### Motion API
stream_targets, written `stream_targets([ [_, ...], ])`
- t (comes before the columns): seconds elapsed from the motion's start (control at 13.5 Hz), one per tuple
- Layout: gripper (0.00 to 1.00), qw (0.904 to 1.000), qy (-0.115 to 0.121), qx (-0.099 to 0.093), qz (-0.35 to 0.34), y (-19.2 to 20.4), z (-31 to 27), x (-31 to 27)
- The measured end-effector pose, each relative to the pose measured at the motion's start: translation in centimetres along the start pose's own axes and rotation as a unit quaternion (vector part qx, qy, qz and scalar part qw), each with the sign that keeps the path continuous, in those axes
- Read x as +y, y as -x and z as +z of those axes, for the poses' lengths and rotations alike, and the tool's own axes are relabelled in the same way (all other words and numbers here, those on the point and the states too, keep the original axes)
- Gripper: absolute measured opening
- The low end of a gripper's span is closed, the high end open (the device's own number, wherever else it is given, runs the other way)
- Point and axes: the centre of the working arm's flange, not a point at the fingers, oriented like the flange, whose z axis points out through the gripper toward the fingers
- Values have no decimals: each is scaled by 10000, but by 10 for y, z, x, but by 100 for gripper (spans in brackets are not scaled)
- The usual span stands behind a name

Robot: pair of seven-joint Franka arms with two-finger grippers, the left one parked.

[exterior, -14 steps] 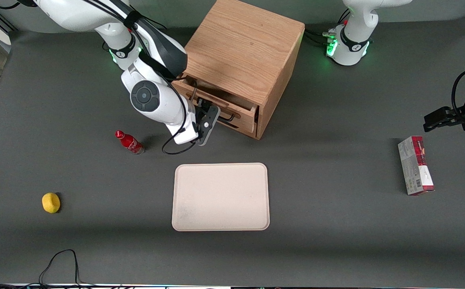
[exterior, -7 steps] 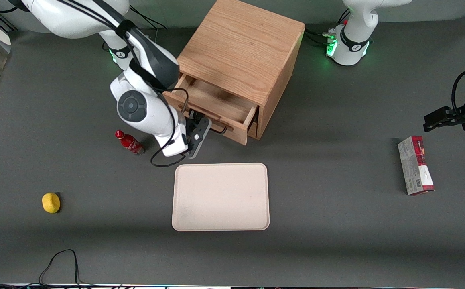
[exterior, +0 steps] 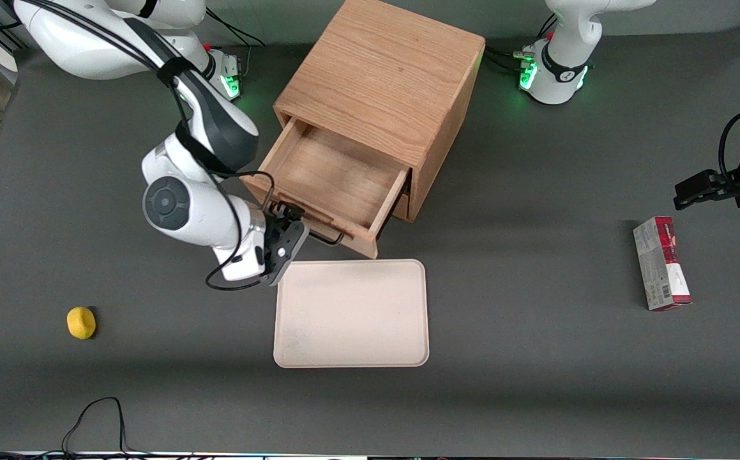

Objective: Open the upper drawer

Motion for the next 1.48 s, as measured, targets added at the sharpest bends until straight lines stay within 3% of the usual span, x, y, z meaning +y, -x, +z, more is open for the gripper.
stream_targets([
  [0.67,100,9998,132,136,90,9,-22,56],
  [0.96,100,9981,444,337,248,16,-67,79],
  [1.11,100,9974,557,175,417,34,-101,87],
  [1.33,100,9910,949,-6,949,87,-159,115],
  [1.48,100,9849,991,-184,1405,131,-186,136],
])
